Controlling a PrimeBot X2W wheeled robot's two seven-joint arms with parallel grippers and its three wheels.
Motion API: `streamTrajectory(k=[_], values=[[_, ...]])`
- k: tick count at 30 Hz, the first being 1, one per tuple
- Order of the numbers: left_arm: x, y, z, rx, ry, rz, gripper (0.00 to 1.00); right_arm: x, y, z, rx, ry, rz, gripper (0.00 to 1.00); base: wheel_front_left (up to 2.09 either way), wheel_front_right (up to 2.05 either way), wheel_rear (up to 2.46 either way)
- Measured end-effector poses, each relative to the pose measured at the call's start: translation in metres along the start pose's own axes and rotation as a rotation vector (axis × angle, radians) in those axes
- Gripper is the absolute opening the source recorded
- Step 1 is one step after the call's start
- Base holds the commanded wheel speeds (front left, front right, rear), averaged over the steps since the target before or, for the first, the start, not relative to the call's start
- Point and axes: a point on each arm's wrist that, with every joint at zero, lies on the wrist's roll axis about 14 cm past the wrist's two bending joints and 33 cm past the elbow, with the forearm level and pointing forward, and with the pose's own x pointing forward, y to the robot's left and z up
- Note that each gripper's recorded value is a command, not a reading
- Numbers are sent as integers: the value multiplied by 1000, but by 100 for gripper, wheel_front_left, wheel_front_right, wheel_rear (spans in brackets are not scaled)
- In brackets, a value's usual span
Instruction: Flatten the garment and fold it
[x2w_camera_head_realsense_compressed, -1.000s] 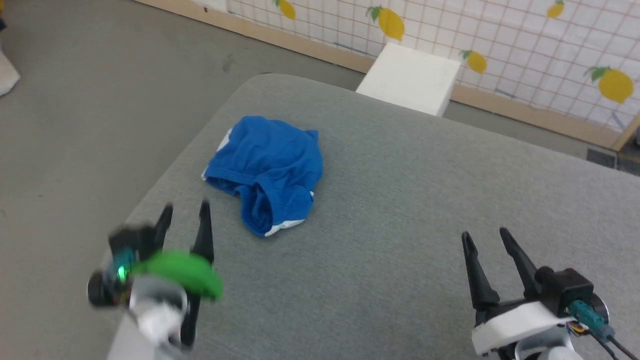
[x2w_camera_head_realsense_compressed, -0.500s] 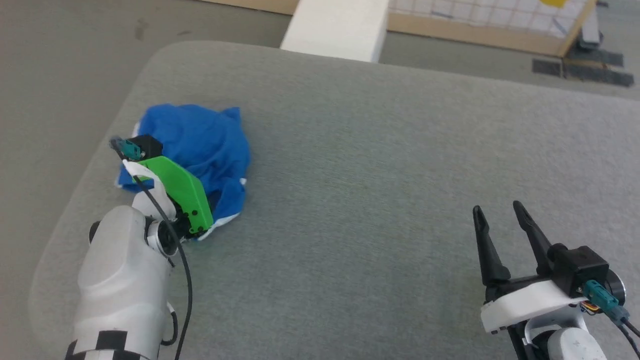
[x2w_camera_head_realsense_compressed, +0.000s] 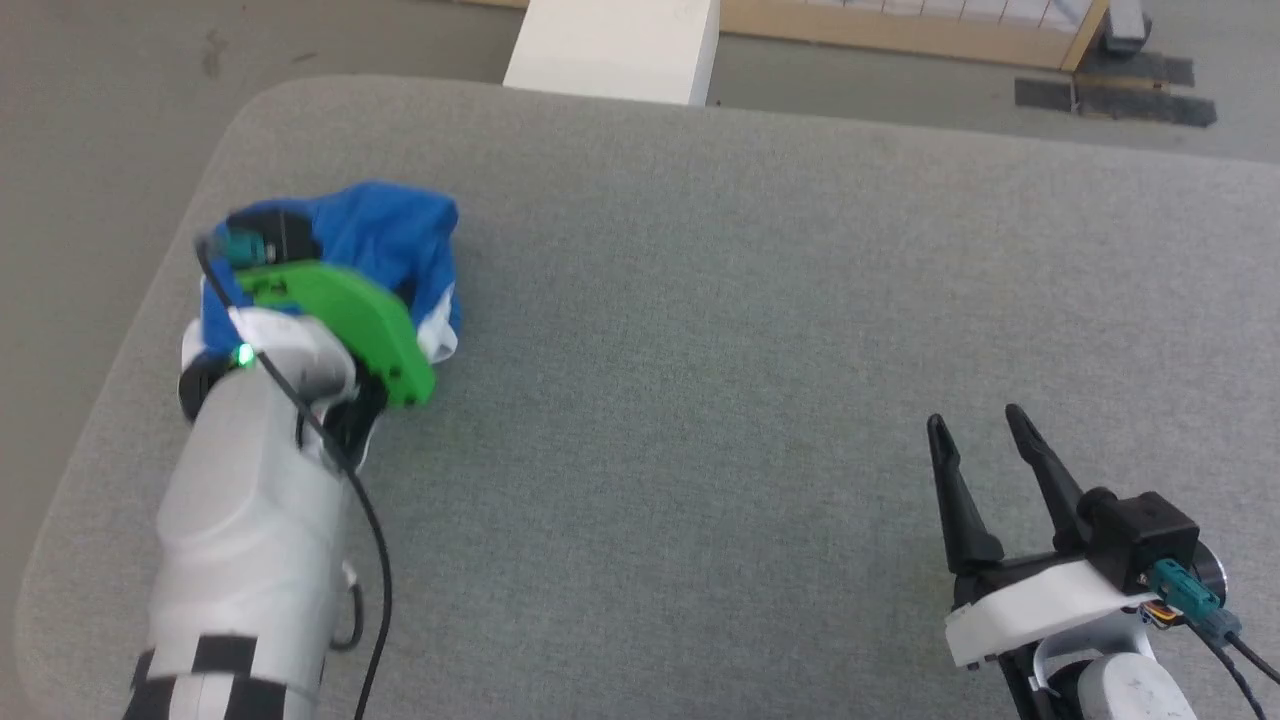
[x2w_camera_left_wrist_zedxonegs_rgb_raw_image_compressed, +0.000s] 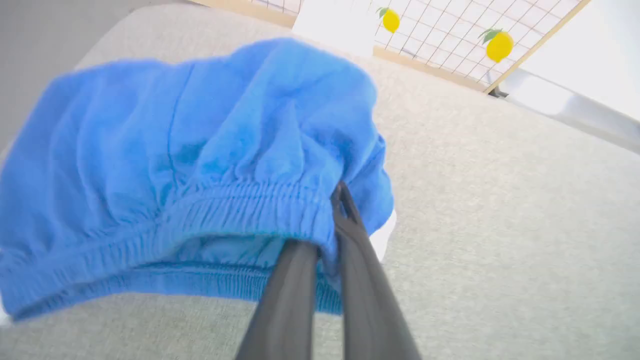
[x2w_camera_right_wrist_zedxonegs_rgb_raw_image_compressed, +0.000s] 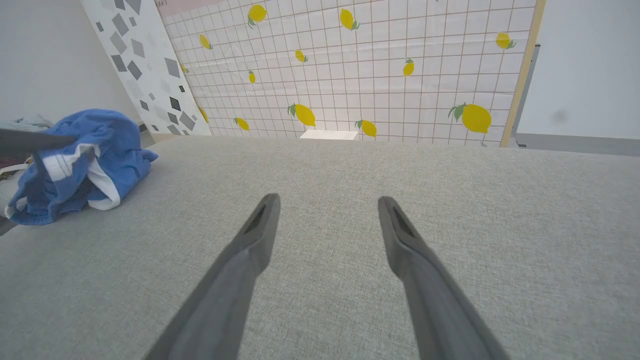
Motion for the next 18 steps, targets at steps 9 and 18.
streamTrajectory(k=[9,18], values=[[-51,-153,126,53,-377,-445,0,-20,-6,18,36,-65,-37,100,0,0,0],[-87,-276,14,181,-35,-825,0,-59,-54,29,26,-108,-207,100,0,0,0]])
